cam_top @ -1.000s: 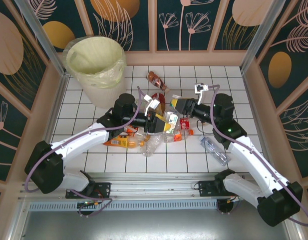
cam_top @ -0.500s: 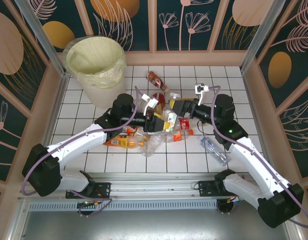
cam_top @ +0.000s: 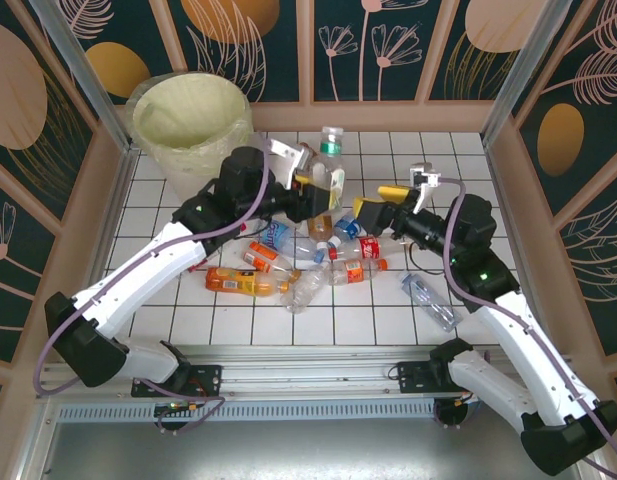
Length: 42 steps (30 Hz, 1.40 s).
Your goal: Put the plastic bottles in the bin
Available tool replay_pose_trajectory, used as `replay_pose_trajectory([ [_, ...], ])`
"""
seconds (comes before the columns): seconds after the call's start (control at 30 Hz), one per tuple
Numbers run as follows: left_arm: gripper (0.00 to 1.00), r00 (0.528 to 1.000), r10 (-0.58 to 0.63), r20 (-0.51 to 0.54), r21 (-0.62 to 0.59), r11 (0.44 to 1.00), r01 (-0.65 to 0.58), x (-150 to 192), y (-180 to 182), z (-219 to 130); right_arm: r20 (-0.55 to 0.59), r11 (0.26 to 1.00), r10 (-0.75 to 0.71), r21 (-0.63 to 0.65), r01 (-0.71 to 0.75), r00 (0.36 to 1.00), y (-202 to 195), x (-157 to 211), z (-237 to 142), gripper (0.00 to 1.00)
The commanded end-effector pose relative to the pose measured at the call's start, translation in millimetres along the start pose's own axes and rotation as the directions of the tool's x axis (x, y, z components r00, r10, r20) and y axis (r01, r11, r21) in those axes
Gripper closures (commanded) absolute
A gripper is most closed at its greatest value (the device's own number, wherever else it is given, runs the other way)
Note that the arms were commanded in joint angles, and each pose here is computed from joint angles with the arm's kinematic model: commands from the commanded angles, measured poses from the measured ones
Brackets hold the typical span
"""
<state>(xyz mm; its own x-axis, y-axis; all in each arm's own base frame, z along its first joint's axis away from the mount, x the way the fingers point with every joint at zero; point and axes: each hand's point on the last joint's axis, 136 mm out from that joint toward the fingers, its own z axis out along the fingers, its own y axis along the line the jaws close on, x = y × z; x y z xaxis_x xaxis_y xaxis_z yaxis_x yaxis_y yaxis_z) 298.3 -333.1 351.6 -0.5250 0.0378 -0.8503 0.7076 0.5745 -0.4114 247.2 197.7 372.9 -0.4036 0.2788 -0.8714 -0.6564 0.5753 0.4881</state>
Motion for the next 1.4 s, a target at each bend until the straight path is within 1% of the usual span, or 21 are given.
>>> replay_pose_trajectory([
  [0.0, 0.53, 0.998, 0.066, 0.019, -0.199, 0.978, -0.061, -26, 27, -14, 0.065, 0.997, -0.058, 0.06, 0.054, 0.996, -1, -28, -4, 0.05],
  [0.13, 0.54, 0.997, 0.065, 0.049, -0.284, 0.958, -0.048, -57, 44, -25, 0.045, 0.995, -0.023, 0.097, 0.018, 0.999, -5, -37, 3, 0.05],
  [0.23, 0.54, 0.994, 0.089, 0.059, -0.309, 0.949, -0.067, -69, 48, -33, 0.032, 0.998, -0.027, 0.066, 0.025, 0.999, 0, -29, 3, 0.06],
  [0.33, 0.53, 0.991, 0.104, 0.089, -0.385, 0.921, -0.062, -82, 62, -45, 0.051, 0.997, -0.053, 0.062, 0.05, 0.997, 3, -22, -3, 0.06],
  [0.4, 0.54, 0.988, 0.103, 0.116, -0.425, 0.904, -0.045, -91, 66, -57, 0.074, 0.995, -0.051, 0.084, 0.045, 0.996, -3, -22, -5, 0.06],
  [0.47, 0.53, 0.984, 0.115, 0.135, -0.436, 0.899, -0.045, -93, 66, -70, 0.072, 0.996, -0.039, 0.077, 0.034, 0.997, -1, -21, -5, 0.07],
  [0.6, 0.53, 0.983, 0.112, 0.148, -0.512, 0.859, -0.02, -102, 80, -96, 0.079, 0.998, -0.024, 0.068, 0.018, 0.997, -1, -9, -7, 0.07],
  [0.73, 0.53, 0.98, 0.132, 0.149, -0.547, 0.837, -0.03, -112, 77, -115, 0.079, 0.997, -0.023, 0.078, 0.016, 0.997, -6, -2, -2, 0.07],
  [0.8, 0.52, 0.978, 0.143, 0.153, -0.567, 0.823, -0.031, -115, 80, -119, 0.075, 0.997, -0.026, 0.074, 0.021, 0.997, -5, 0, -2, 0.08],
  [0.93, 0.53, 0.983, 0.117, 0.142, -0.601, 0.799, -0.008, -121, 86, -123, 0.087, 0.997, -0.043, 0.067, 0.037, 0.995, -4, 1, -1, 0.08],
  [1.0, 0.52, 0.982, 0.127, 0.137, -0.61, 0.793, -0.017, -121, 86, -127, 0.063, 0.997, -0.051, 0.06, 0.047, 0.997, -1, 1, 4, 0.08],
  [1.1, 0.52, 0.983, 0.135, 0.122, -0.651, 0.759, -0.023, -120, 95, -133, 0.054, 0.996, -0.058, 0.07, 0.054, 0.997, -2, 1, 4, 0.08],
  [1.2, 0.53, 0.982, 0.147, 0.116, -0.679, 0.733, -0.029, -126, 101, -139, 0.064, 0.997, -0.052, 0.069, 0.047, 0.997, -3, 4, 1, 0.08],
  [1.37, 0.52, 0.982, 0.165, 0.095, -0.732, 0.68, -0.043, -136, 118, -141, 0.044, 0.997, -0.046, 0.065, 0.043, 0.998, -1, 12, 2, 0.08],
])
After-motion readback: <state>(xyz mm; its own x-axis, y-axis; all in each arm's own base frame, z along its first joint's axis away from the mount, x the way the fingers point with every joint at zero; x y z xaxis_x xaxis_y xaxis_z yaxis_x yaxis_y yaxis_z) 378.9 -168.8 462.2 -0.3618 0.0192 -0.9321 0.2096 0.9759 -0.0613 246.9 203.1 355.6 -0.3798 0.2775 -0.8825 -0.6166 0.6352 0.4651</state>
